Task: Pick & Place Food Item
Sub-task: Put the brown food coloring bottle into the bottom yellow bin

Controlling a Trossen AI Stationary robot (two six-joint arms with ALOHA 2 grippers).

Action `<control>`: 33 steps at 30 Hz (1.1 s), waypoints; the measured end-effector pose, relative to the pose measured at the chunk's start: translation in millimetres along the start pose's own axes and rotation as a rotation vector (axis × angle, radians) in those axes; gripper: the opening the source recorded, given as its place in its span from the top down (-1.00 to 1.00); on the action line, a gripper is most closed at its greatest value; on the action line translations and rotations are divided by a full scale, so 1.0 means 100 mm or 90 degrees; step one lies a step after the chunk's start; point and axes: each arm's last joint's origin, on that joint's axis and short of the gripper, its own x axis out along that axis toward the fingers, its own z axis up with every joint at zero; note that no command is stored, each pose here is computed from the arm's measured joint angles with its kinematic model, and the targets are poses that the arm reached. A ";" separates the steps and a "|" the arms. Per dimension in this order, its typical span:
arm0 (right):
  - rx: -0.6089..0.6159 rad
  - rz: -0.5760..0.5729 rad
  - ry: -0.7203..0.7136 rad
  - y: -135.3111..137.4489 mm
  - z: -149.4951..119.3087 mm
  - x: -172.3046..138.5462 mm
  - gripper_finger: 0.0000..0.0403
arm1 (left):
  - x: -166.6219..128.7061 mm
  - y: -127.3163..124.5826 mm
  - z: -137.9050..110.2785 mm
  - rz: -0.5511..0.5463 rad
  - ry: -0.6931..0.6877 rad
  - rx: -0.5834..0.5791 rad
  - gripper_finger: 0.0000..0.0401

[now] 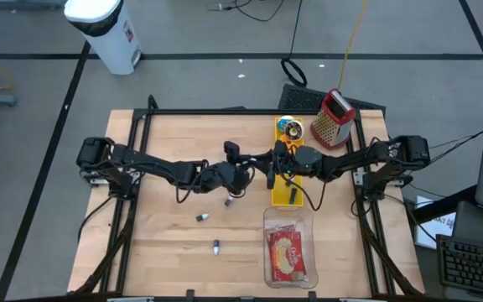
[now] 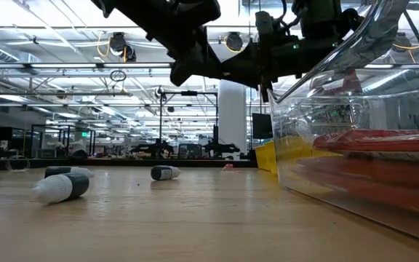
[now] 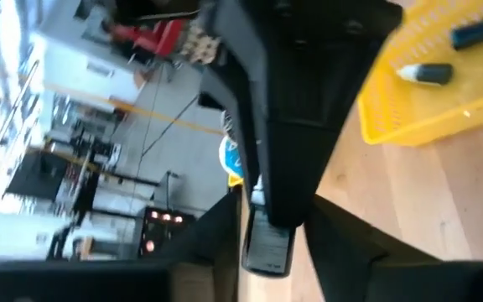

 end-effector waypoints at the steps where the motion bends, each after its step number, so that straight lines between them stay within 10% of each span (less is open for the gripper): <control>1: -0.007 -0.003 0.000 -0.01 0.00 0.00 0.73 | -0.01 0.00 0.00 0.008 0.006 -0.017 0.28; 12: -0.030 -0.022 0.057 -0.06 0.11 -0.18 0.73 | -0.13 0.07 -0.01 -0.104 -0.028 -0.195 -0.27; 21: -0.088 0.007 0.255 0.03 0.10 -0.52 0.71 | 0.03 0.21 -0.28 -0.328 -0.106 -0.391 -0.15; 33: -0.111 -0.038 0.447 0.06 -0.16 -0.72 0.72 | 0.10 -0.06 -0.72 -0.289 -0.171 -0.527 0.11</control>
